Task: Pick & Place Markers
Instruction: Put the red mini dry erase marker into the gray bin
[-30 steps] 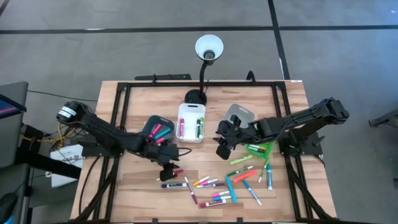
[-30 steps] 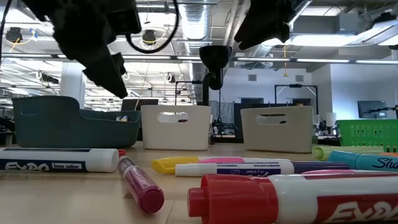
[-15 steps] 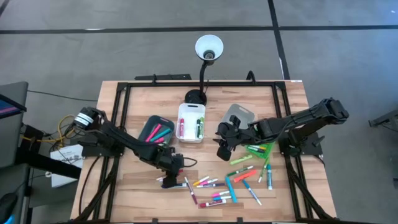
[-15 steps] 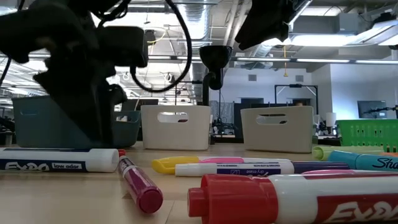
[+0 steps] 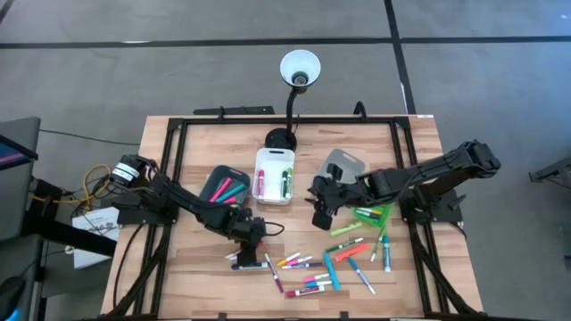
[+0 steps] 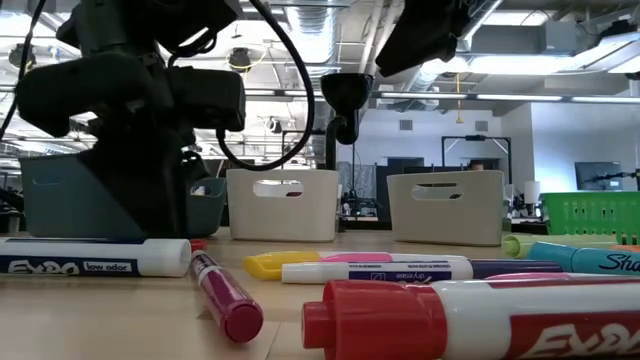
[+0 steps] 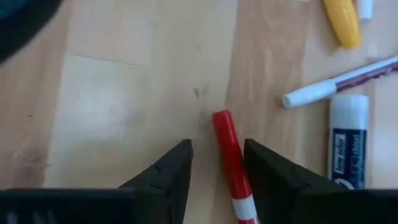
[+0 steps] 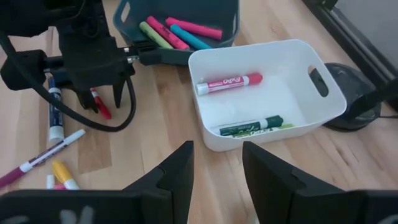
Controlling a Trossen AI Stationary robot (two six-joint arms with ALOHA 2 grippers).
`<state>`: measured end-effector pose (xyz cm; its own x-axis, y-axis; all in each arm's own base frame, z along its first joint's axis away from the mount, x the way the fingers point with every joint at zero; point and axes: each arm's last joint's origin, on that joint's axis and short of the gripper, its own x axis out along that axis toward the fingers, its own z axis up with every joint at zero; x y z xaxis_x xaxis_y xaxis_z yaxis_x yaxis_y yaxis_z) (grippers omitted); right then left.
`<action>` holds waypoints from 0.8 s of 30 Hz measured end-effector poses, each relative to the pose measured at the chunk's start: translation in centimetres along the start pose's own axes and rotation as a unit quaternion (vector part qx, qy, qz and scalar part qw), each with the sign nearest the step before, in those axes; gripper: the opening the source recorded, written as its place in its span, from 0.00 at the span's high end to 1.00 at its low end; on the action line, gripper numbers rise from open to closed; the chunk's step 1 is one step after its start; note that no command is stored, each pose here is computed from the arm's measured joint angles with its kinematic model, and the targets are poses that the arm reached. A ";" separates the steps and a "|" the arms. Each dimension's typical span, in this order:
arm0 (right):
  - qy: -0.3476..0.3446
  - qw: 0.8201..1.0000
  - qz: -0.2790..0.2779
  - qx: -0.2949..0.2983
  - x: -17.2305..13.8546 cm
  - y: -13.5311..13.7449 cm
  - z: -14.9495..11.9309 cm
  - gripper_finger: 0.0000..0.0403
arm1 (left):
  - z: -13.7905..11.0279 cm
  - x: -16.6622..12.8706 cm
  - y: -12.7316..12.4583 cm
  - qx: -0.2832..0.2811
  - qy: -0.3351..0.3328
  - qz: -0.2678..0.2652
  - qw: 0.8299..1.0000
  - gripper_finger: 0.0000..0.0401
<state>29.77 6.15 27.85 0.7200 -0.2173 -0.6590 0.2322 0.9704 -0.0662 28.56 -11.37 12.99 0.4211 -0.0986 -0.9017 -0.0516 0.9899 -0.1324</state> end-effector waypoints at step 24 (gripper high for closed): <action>-0.033 0.999 -0.004 0.014 0.3 -0.8 0.9 0.69 | 1.0 -2.3 0.0 0.008 -0.075 0.034 0.997 0.93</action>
<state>30.44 5.23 28.38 0.7594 -0.2316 -0.6080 0.2555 0.9656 -0.0488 28.54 -11.03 15.44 0.5476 -0.0170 -0.8366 -0.0708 0.9953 -0.0666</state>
